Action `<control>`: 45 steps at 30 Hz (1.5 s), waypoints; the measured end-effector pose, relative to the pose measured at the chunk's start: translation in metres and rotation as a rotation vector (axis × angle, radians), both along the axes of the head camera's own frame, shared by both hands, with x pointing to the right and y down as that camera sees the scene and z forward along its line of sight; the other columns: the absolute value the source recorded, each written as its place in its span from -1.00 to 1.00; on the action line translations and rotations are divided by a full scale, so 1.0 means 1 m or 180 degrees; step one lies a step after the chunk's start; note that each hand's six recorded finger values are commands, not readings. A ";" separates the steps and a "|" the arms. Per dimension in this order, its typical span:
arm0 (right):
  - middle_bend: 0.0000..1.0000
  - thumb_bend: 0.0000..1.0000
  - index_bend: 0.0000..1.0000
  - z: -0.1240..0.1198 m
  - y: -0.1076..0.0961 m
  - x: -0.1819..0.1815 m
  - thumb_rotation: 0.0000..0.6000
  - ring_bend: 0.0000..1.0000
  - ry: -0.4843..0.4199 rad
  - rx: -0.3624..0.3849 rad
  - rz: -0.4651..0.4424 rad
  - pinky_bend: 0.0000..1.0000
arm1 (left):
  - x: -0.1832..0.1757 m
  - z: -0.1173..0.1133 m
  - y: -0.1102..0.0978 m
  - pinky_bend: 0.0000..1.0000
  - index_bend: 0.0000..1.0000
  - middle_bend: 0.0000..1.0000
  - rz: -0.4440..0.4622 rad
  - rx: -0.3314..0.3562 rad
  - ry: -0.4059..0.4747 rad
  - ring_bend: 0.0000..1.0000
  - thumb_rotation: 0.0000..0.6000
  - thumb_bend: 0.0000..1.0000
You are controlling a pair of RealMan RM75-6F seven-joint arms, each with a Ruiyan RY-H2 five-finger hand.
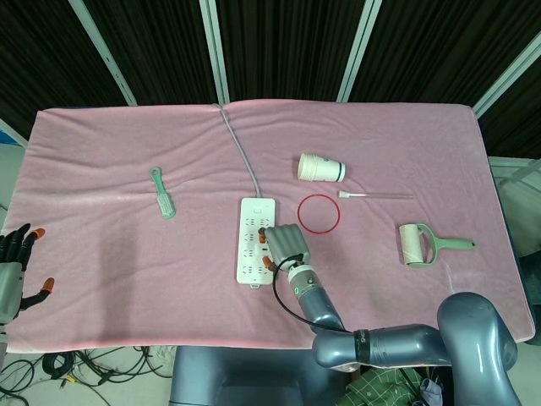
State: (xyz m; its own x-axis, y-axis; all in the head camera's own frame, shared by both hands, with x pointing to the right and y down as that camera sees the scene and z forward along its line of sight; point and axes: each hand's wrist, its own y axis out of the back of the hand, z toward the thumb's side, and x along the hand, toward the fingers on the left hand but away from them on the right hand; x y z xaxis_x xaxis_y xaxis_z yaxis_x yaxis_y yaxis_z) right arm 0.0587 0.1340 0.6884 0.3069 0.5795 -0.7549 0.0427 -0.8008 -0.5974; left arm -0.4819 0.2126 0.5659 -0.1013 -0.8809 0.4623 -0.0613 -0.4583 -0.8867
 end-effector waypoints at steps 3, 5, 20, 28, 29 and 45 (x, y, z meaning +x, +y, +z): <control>0.73 0.08 1.00 0.002 -0.001 -0.001 1.00 0.64 -0.0036 0.0017 0.0044 0.14 | 0.000 0.000 0.000 -1.00 -0.82 -1.00 -0.0004 0.0001 -0.0003 -1.00 1.00 -0.38; 0.73 0.07 1.00 0.004 -0.002 0.000 1.00 0.64 -0.0030 0.0039 0.0072 0.14 | 0.000 0.000 0.000 -1.00 -0.82 -1.00 -0.0005 0.0001 -0.0004 -1.00 1.00 -0.38; 0.74 0.07 1.00 0.012 0.008 -0.003 1.00 0.66 -0.0047 -0.0053 -0.0034 0.14 | -0.001 0.000 0.000 -1.00 -0.82 -1.00 -0.0012 -0.0021 -0.0025 -1.00 1.00 -0.38; 0.75 0.07 1.00 0.013 0.013 -0.011 1.00 0.68 -0.0095 -0.0003 -0.0140 0.15 | -0.001 0.000 0.000 -1.00 -0.82 -1.00 -0.0011 -0.0024 -0.0036 -1.00 1.00 -0.38; 0.75 0.07 1.00 0.013 0.013 -0.012 1.00 0.68 -0.0094 0.0001 -0.0145 0.15 | -0.001 0.000 0.000 -1.00 -0.82 -1.00 -0.0011 -0.0024 -0.0036 -1.00 1.00 -0.38; 0.77 0.07 1.00 0.017 0.014 -0.016 1.00 0.69 0.0058 0.0059 -0.0334 0.16 | -0.001 0.000 0.000 -1.00 -0.82 -1.00 -0.0007 -0.0030 -0.0050 -1.00 1.00 -0.38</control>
State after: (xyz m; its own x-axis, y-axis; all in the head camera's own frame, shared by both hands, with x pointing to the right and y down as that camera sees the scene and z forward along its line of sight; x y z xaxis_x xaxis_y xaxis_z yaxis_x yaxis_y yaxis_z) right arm 0.0425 0.1480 0.7058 0.3531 0.5589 -0.7503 -0.0519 -0.7890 -0.6122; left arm -0.4834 0.2128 0.5664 -0.1104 -0.8763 0.4689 -0.0484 -0.4665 -0.8832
